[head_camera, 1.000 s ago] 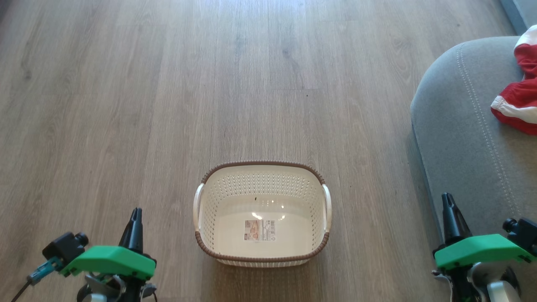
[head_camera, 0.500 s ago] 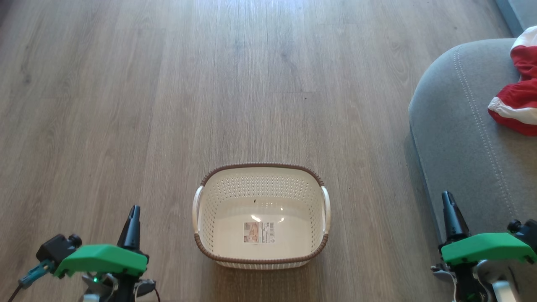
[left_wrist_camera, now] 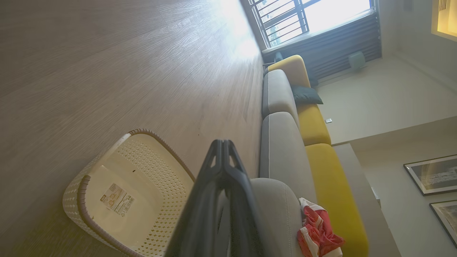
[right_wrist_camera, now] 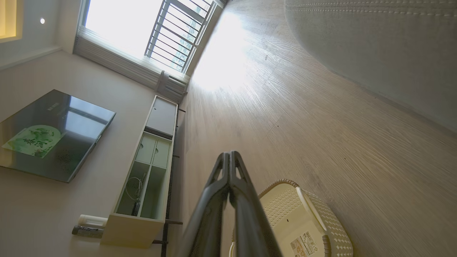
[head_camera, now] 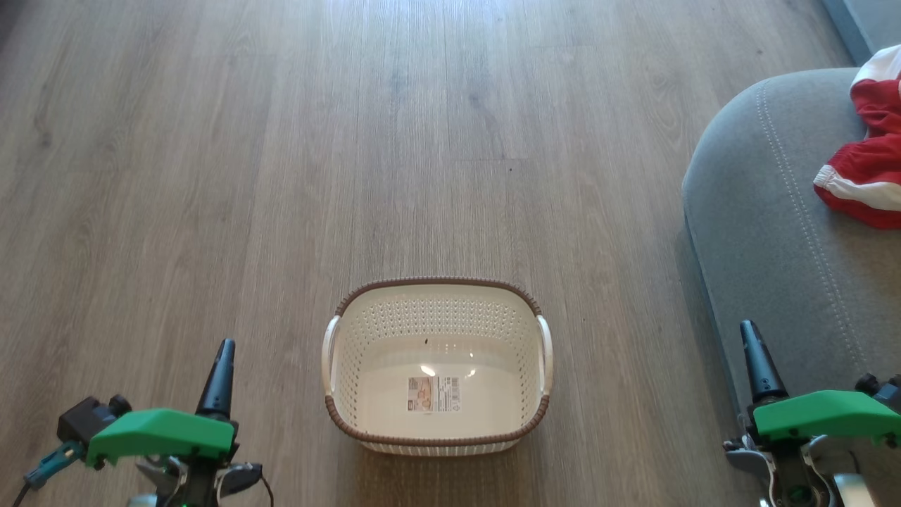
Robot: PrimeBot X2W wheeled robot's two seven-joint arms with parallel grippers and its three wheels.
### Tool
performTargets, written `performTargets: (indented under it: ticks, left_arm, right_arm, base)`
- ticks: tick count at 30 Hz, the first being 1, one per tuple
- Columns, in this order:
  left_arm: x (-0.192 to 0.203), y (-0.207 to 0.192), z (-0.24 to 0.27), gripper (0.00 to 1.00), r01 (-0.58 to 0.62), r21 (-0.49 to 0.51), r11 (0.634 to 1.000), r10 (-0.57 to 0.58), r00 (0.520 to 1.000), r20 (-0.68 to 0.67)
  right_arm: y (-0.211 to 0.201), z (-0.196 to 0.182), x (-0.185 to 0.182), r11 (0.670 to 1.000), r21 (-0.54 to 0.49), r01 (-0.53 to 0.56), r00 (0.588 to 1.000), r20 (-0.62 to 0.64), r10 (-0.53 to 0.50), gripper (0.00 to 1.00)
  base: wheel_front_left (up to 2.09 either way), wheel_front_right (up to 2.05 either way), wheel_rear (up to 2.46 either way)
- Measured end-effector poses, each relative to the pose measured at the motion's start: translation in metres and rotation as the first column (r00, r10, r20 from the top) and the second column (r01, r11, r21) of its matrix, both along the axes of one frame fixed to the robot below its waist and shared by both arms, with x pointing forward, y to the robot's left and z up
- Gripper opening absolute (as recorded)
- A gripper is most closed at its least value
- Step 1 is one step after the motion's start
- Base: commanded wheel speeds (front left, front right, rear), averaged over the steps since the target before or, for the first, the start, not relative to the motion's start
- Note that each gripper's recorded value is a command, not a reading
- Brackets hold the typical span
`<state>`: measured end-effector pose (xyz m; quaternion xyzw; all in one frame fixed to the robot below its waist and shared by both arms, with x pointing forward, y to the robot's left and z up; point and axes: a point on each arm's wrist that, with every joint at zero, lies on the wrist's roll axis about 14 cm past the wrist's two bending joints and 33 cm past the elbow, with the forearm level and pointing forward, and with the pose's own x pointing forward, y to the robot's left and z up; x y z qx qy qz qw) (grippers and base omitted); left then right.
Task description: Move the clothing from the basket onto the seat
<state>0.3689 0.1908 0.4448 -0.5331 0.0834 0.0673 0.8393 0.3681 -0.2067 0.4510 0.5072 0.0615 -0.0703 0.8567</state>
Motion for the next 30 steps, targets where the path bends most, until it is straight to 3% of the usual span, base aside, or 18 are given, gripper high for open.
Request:
performTargets:
  ticks: [16, 30]
  left_arm:
    - [0.002, 0.0, 0.01, 0.0, -0.012, -0.163, 0.987, 0.018, 0.999, 0.03]
    - [0.005, -0.002, 0.02, 0.0, -0.007, -0.31, 0.951, 0.029, 0.997, 0.067]
  right_arm:
    - [0.0, 0.006, 0.0, 0.982, 0.186, 0.019, 0.999, 0.025, -0.024, 0.0]
    - [0.0, 0.017, 0.004, 0.935, 0.354, 0.023, 0.997, 0.063, -0.049, 0.0]
  base:
    - [0.0, 0.0, 0.0]
    - [0.0, 0.0, 0.0]
